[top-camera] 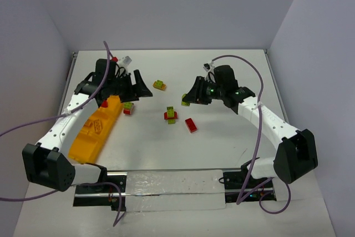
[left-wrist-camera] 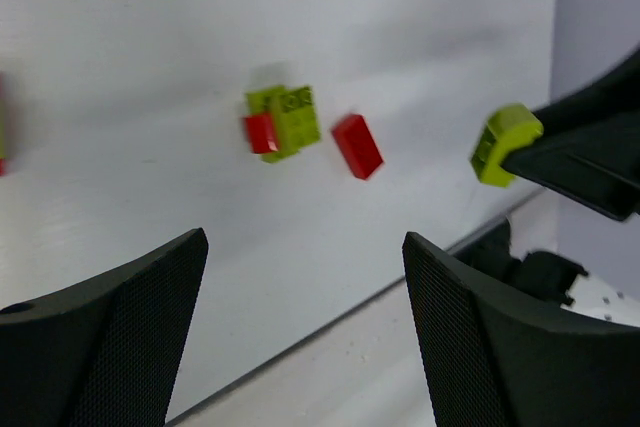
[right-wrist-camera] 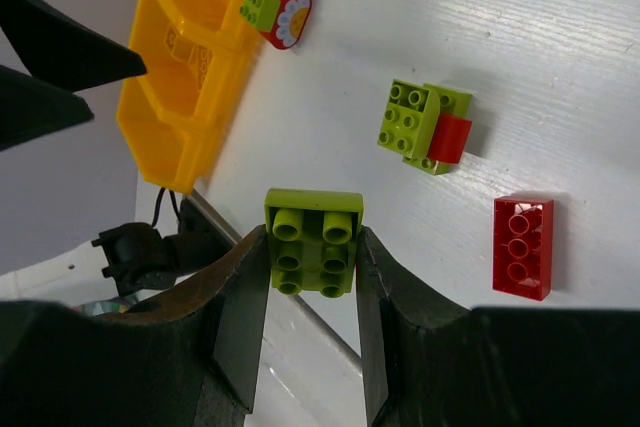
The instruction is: Sort the legos into containers by color
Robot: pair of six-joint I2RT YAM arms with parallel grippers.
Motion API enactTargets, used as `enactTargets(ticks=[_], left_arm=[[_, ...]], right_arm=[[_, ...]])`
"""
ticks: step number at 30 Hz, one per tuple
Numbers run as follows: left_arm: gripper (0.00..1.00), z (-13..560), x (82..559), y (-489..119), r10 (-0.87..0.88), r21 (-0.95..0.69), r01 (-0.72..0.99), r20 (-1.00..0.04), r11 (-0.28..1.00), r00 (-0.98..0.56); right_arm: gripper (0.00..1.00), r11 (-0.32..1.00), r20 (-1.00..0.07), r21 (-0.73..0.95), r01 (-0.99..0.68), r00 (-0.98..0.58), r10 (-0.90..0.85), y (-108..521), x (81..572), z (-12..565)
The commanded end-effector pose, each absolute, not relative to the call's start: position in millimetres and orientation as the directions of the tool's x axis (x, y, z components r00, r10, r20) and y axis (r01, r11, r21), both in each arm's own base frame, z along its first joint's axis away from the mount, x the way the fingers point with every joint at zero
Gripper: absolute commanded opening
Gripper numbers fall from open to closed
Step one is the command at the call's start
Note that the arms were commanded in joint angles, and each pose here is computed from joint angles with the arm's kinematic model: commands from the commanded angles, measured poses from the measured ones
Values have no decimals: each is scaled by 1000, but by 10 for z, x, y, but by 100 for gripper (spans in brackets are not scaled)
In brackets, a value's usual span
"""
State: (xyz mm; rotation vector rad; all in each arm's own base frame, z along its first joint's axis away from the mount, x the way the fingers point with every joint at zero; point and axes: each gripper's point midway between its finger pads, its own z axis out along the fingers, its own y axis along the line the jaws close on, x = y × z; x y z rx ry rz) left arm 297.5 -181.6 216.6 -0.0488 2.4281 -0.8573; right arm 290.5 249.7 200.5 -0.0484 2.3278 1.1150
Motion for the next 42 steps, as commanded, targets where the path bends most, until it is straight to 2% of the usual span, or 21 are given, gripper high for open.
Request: enactTargets(ticks=[1,5,13,17,24,30,38,42], left_arm=[[86,2546,2942,-2266,-148,-687,323,-532,651,-834],[84,2550,2811,-2438,-89,-711,379,-525,592,-846],[84,2395,2587,-2801,42,-675,443,-522,590,-852],[84,2400,2598,-2904,10,-686,447,-539,574,-842],[78,2516,2776,-2945,-159,-691,418,-606,589,-779],[84,2473,2811,-2997,-162,-671,415,-622,615,-766],[83,2492,2826,-3072,-185,-665,410,-636,624,-749],[77,2485,2867,-3056,-211,-659,394,-645,640,-735]], right_arm=[[0,601,-569,707,-372,-805,171,2625,2905,2349],[0,585,-551,723,-369,-818,165,2698,2871,2366],[0,572,-451,779,-257,-863,226,2801,2954,2415],[0,556,-389,811,-183,-878,279,2829,2974,2440],[0,512,-267,858,-50,-894,360,2862,2970,2453],[0,471,-198,882,-1,-908,370,2918,2957,2427],[1,422,-147,907,14,-927,346,3011,2913,2419],[1,397,-139,918,4,-934,330,3036,2882,2452]])
